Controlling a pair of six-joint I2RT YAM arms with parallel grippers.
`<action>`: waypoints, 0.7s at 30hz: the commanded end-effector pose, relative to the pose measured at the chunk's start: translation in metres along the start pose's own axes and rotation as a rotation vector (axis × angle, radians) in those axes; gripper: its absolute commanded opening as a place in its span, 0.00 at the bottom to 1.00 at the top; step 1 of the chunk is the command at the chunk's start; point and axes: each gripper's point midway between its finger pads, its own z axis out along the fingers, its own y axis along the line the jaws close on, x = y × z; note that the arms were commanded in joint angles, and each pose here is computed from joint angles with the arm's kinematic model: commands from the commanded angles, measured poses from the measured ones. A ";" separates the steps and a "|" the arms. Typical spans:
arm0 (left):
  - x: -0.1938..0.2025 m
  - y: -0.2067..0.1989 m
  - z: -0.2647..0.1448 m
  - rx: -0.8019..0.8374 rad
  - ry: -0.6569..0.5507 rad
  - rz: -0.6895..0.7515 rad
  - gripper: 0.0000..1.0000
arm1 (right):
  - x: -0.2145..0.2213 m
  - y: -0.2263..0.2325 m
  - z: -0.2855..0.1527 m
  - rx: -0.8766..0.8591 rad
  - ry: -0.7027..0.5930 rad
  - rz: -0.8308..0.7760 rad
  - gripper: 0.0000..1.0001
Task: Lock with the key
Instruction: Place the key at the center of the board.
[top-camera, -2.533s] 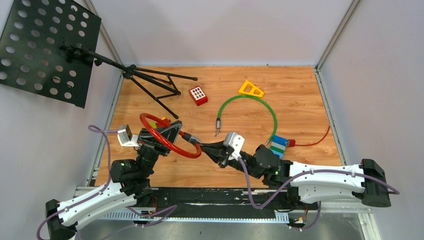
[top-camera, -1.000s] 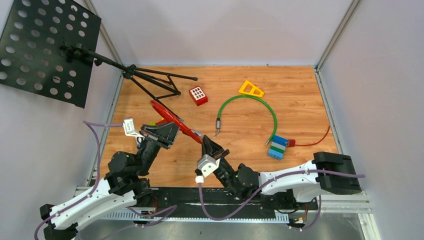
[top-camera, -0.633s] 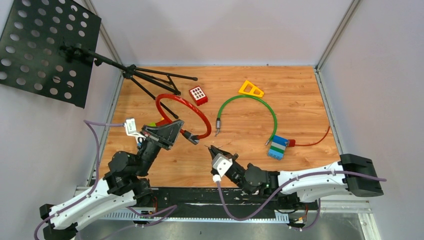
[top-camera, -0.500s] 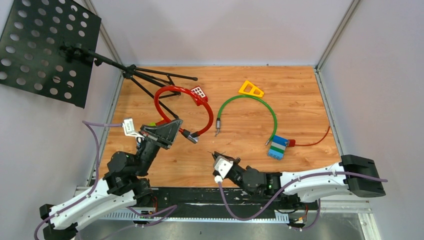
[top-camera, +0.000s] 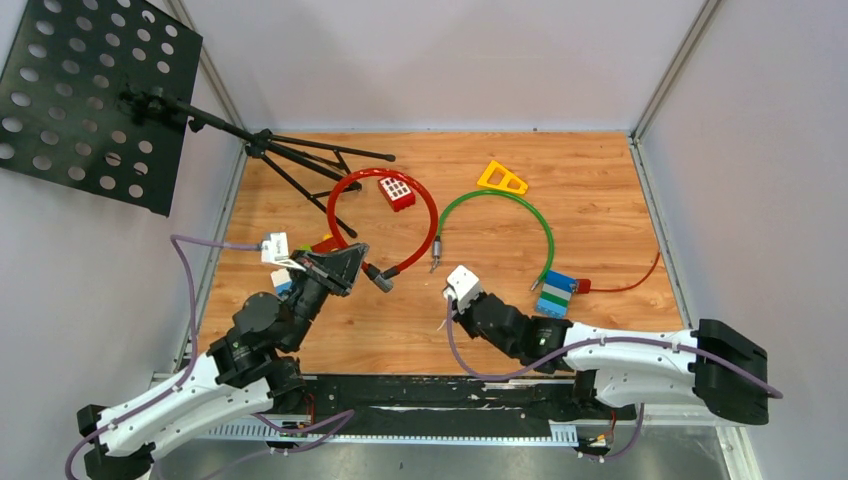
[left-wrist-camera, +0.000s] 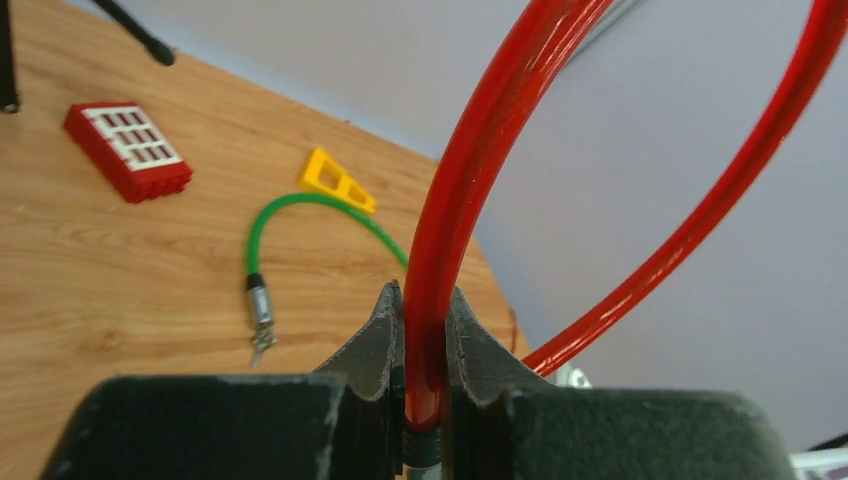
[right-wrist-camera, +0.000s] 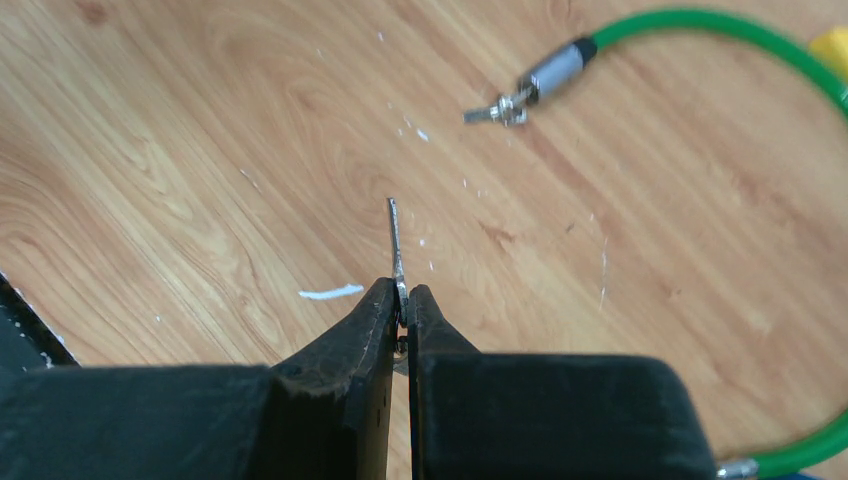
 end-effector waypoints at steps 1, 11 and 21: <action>0.004 0.022 0.001 -0.129 0.023 0.034 0.00 | 0.017 0.008 -0.001 -0.092 0.169 0.158 0.00; 0.047 0.055 0.003 -0.221 0.131 0.131 0.00 | 0.035 -0.003 0.011 -0.038 0.298 0.209 0.00; 0.053 0.056 0.000 -0.197 0.152 0.148 0.00 | 0.037 -0.006 0.016 -0.065 0.385 0.260 0.14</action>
